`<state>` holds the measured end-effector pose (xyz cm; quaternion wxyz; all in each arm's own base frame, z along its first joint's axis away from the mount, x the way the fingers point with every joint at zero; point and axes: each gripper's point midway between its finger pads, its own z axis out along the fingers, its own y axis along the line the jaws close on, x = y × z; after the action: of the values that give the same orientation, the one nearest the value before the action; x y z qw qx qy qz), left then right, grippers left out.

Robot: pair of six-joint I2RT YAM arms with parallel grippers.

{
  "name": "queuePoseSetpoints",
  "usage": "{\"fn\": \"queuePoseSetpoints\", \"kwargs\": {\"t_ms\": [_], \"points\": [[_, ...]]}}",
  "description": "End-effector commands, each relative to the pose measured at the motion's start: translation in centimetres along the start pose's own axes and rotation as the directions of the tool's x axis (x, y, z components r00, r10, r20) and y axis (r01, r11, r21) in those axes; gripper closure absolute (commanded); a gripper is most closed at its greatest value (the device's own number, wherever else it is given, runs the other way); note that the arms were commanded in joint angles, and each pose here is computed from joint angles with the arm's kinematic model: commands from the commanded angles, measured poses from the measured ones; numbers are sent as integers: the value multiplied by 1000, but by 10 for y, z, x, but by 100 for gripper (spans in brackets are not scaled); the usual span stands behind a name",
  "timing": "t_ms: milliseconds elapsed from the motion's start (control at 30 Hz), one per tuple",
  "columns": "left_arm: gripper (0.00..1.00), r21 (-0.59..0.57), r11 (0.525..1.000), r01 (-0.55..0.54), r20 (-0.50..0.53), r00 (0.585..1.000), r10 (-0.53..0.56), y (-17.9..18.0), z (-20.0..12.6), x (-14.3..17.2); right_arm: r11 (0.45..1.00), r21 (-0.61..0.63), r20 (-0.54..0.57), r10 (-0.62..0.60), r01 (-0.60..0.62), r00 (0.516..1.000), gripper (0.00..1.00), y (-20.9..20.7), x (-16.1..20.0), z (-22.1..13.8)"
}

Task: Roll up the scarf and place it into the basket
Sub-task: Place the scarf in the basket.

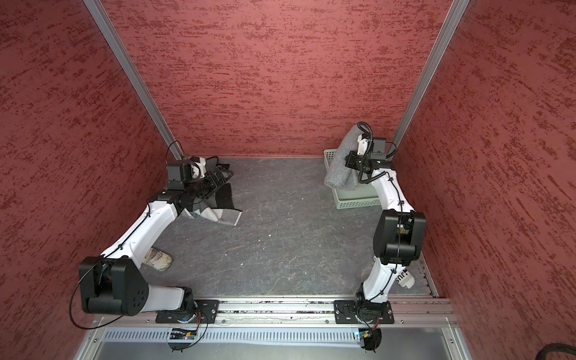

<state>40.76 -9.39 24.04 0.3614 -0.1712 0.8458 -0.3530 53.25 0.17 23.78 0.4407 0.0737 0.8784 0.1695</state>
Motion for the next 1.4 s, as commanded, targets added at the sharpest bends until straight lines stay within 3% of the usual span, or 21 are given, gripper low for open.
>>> {"fn": "queuePoseSetpoints", "kwargs": {"t_ms": [0,233,500,733,1033,1200,1367], "points": [[0,-4,999,-38,2,999,38,-3,-8,1,979,188,111,-103,81,989,100,-25,-26,-6],[0,-17,999,-47,-2,999,47,0,-8,1,948,295,39,-140,122,989,100,-54,-8,15],[0,-26,999,-43,-4,999,43,4,-5,2,962,176,-176,-176,207,969,100,-40,49,43],[0,-16,999,-39,-10,999,39,4,-3,3,984,-129,-266,-150,119,952,100,9,74,50],[1,-24,999,-44,-2,999,44,4,-6,2,918,-396,-395,-154,-16,906,100,39,116,66],[0,-30,999,-43,-5,999,42,6,-6,3,898,-422,-453,-89,-125,887,100,36,134,83],[0,-37,999,-36,-8,999,36,9,-4,4,928,-298,-560,21,-225,828,93,10,170,106]]}}
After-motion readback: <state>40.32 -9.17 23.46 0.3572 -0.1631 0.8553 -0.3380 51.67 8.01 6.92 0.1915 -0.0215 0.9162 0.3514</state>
